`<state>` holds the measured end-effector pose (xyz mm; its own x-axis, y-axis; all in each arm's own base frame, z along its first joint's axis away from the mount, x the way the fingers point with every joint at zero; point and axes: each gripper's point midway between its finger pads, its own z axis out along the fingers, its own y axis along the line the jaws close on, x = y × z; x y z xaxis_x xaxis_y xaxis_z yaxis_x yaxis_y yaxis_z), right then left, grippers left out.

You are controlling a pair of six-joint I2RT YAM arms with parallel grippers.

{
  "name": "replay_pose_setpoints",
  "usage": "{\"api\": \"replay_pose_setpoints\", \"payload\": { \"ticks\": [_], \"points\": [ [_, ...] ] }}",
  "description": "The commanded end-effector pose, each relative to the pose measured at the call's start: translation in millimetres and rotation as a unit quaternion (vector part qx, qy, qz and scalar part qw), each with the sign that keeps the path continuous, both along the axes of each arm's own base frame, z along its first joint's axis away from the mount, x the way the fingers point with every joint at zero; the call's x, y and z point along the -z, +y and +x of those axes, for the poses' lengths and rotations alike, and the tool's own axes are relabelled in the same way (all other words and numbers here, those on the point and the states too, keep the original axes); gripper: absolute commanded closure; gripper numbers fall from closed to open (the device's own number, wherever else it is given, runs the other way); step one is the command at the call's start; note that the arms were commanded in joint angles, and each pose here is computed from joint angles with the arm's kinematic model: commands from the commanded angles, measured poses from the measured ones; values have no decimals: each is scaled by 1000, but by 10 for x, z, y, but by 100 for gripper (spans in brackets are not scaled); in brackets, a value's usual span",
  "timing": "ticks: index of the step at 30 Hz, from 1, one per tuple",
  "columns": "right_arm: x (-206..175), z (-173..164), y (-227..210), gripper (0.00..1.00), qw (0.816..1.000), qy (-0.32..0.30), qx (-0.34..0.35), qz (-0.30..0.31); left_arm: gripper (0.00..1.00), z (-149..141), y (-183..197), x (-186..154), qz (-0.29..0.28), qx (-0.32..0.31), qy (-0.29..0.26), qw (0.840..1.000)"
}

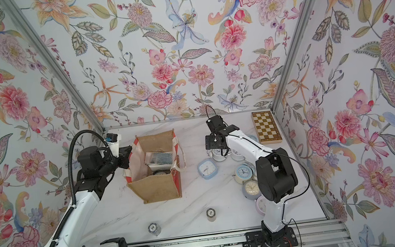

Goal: Put the alarm clock into the canvas bag
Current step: Pick up the alarm from the center of the board.

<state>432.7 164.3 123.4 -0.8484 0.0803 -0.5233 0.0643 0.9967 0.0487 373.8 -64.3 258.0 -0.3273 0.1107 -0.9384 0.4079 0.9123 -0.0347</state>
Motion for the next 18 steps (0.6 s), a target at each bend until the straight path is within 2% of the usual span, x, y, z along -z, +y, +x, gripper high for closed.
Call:
{"api": "replay_pose_setpoints", "payload": {
  "ticks": [1, 8, 18],
  "points": [
    [153, 97, -50, 1, 999, 2, 42, -5, 93, -32, -17, -147, -1, 9, -28, 1000],
    [428, 129, -62, 0, 998, 27, 62, -8, 93, -35, -19, -152, -1, 9, -28, 1000],
    [655, 116, -53, 10, 996, 51, 68, -11, 93, -32, -24, -139, -2, 10, -27, 1000]
  ]
}}
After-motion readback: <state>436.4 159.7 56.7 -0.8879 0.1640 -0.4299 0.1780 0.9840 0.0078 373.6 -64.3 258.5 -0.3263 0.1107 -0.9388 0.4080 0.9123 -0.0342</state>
